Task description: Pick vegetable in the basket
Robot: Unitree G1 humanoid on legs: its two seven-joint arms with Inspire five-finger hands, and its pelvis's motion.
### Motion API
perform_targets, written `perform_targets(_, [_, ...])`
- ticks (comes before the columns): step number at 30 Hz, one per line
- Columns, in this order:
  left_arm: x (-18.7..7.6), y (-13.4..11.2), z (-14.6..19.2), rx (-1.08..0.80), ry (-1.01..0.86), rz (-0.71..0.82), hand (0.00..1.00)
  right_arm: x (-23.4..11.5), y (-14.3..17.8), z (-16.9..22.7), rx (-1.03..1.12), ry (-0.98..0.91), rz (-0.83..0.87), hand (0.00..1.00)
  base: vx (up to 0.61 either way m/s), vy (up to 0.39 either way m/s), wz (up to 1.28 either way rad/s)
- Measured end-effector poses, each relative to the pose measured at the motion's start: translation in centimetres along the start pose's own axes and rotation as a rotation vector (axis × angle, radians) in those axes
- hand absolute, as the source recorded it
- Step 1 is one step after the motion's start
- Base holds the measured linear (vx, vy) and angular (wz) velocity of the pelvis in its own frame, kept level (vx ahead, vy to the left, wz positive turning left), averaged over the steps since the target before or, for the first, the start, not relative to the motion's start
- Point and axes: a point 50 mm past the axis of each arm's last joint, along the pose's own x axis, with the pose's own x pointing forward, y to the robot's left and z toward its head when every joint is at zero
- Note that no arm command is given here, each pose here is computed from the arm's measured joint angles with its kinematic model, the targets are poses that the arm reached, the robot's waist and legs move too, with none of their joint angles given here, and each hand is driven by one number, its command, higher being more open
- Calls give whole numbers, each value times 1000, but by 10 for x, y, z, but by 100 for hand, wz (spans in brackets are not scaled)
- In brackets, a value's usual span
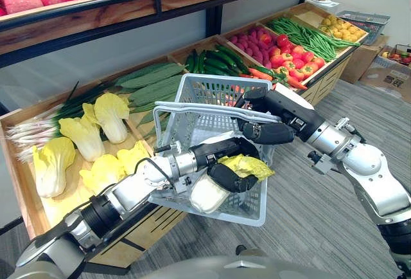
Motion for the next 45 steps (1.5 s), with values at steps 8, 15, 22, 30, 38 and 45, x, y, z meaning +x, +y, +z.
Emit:
perform_targets(8, [0,4,1,118,25,20,100,0,0,0,7,-6,-7,0,-1,1,0])
perform_targets(15, [-4,25,9,220,31,68,100,-3,-11,4,18,-30,-63,0,-8,5,9])
perform_targets(22, [-16,58,34,421,-8,204,100,-6,-13,4,31,-34,-59,0,-1,1,1])
perform_targets(30, [-43,66,76,735,-70,160,100,-18,-24,13,31,-74,-102,0,0,0,0])
perform_targets(38, [-67,68,103,710,-135,149,100,-26,-33,22,-26,-126,-133,0,-14,2,6])
perform_targets(45, [-78,66,107,600,-114,79,100,-27,-33,23,-52,-128,-124,0,-10,-2,5])
